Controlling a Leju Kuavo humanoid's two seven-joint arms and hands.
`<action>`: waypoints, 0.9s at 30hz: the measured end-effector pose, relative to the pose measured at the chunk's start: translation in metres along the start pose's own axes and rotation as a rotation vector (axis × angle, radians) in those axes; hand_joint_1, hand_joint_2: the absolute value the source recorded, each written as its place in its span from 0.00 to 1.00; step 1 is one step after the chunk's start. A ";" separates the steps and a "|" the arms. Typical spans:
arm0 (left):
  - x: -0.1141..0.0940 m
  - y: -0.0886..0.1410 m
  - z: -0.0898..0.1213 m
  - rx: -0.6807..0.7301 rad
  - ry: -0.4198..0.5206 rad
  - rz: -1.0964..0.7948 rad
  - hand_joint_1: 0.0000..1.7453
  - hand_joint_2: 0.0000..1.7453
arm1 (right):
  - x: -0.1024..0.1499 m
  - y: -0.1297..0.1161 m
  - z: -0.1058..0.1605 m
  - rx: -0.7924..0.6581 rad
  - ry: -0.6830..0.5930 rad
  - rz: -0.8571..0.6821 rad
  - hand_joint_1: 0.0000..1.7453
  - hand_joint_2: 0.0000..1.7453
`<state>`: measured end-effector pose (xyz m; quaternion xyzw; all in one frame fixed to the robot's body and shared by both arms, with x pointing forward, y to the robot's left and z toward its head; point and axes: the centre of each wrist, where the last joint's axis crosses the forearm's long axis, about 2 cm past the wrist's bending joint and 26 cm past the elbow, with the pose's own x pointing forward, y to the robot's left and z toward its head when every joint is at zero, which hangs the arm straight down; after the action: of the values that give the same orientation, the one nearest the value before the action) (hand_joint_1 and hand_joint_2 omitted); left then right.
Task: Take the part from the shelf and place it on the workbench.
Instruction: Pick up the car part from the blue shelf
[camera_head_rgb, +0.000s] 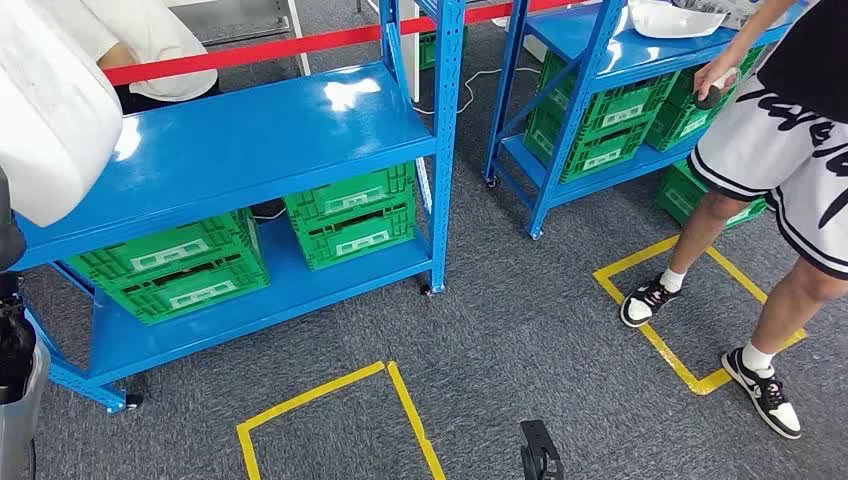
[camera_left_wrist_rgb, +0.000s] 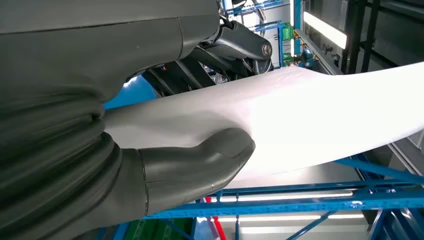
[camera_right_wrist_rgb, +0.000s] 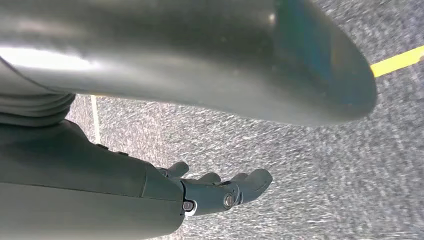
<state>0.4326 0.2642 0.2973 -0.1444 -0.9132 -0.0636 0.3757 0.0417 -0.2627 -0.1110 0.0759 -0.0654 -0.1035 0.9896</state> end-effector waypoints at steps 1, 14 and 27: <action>0.000 0.000 0.000 0.000 0.000 0.000 1.00 1.00 | 0.000 0.000 0.000 0.000 0.000 0.000 0.00 0.00; -0.005 0.008 0.004 0.008 0.023 -0.015 1.00 1.00 | -0.001 0.000 0.000 0.008 -0.011 0.001 0.00 0.00; -0.004 0.014 0.004 0.012 0.026 -0.026 1.00 1.00 | 0.000 -0.001 0.000 0.020 -0.008 0.012 0.00 0.00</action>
<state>0.4372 0.2770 0.2919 -0.1293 -0.9105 -0.0647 0.3874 0.0412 -0.2633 -0.1110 0.0849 -0.0709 -0.0973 0.9891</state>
